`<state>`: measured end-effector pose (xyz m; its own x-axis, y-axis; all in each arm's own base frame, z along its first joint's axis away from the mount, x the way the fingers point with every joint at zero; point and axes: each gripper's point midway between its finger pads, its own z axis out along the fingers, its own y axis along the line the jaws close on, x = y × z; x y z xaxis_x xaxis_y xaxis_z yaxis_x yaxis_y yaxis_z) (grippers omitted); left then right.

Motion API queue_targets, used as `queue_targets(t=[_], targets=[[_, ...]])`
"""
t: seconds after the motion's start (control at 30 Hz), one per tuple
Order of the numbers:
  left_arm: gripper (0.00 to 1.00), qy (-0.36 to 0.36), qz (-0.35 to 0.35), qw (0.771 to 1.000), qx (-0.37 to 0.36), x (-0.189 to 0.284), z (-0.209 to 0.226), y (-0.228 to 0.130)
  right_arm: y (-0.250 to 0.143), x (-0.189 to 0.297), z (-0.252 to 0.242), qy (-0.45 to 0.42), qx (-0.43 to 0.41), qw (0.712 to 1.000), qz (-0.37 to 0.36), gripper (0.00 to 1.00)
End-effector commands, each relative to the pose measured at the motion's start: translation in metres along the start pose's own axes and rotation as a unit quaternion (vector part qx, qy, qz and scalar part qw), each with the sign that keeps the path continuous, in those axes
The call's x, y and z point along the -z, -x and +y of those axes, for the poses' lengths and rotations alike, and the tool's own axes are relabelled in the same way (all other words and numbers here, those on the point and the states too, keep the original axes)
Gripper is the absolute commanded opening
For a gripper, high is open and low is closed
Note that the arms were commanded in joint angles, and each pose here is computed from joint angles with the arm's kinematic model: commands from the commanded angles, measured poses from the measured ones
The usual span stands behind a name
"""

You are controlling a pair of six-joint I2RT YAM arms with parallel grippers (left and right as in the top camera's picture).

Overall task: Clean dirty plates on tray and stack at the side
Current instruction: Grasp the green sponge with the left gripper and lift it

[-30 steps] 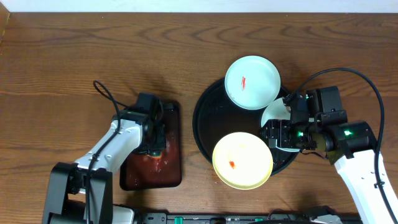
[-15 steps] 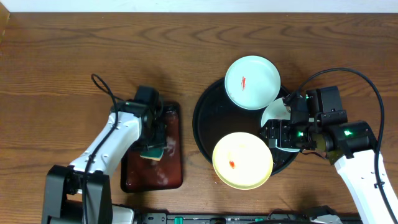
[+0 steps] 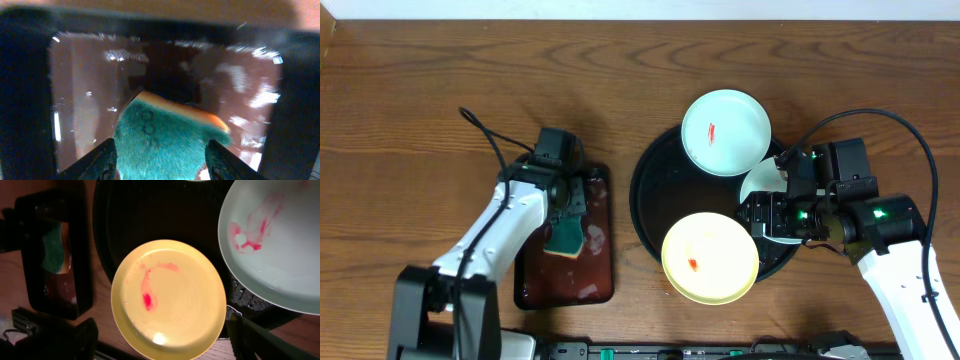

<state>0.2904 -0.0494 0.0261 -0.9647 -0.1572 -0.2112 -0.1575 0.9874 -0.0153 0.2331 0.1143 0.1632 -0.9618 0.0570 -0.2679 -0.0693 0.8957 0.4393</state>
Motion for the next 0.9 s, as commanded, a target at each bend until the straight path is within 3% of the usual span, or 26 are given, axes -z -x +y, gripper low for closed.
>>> queue_targets(t=[0.0, 0.1, 0.2, 0.43, 0.47, 0.5, 0.53, 0.63, 0.77, 0.87], targets=[[0.54, 0.006, 0.026, 1.0, -0.006, -0.016, 0.003, -0.014, 0.003, 0.003, 0.009, 0.006, 0.012, 1.0, -0.005, 0.84], [0.42, 0.011, 0.036, 0.999, -0.007, -0.024, 0.004, -0.017, 0.003, 0.003, 0.008, 0.006, 0.012, 1.0, -0.005, 0.85], [0.08, 0.01, 0.032, 0.999, -0.016, -0.027, 0.003, -0.014, 0.003, 0.003, 0.009, 0.007, 0.012, 1.0, -0.005, 0.84], [0.07, -0.005, -0.008, 1.0, -0.013, -0.006, -0.005, 0.011, 0.002, 0.003, 0.008, 0.006, 0.011, 1.0, -0.003, 0.85], [0.17, -0.007, -0.012, 1.0, -0.013, -0.001, -0.006, 0.013, 0.002, 0.003, 0.008, 0.006, 0.011, 1.0, -0.003, 0.85], [0.36, -0.009, -0.016, 1.0, -0.012, 0.004, -0.006, 0.015, 0.002, 0.003, 0.008, 0.006, 0.011, 1.0, -0.003, 0.85], [0.46, -0.01, -0.018, 1.0, -0.012, 0.008, -0.006, 0.015, 0.002, 0.003, 0.008, 0.006, 0.011, 1.0, -0.003, 0.85], [0.61, -0.015, -0.011, 1.0, -0.013, 0.017, -0.006, 0.01, 0.002, 0.003, 0.008, 0.006, 0.011, 1.0, -0.003, 0.85], [0.63, -0.001, 0.032, 0.999, -0.013, 0.024, 0.003, -0.014, 0.002, 0.003, 0.008, 0.006, 0.011, 1.0, -0.003, 0.85], [0.59, 0.005, 0.066, 0.998, -0.009, 0.022, 0.007, -0.033, 0.002, 0.003, 0.008, 0.006, 0.011, 1.0, -0.004, 0.86]])
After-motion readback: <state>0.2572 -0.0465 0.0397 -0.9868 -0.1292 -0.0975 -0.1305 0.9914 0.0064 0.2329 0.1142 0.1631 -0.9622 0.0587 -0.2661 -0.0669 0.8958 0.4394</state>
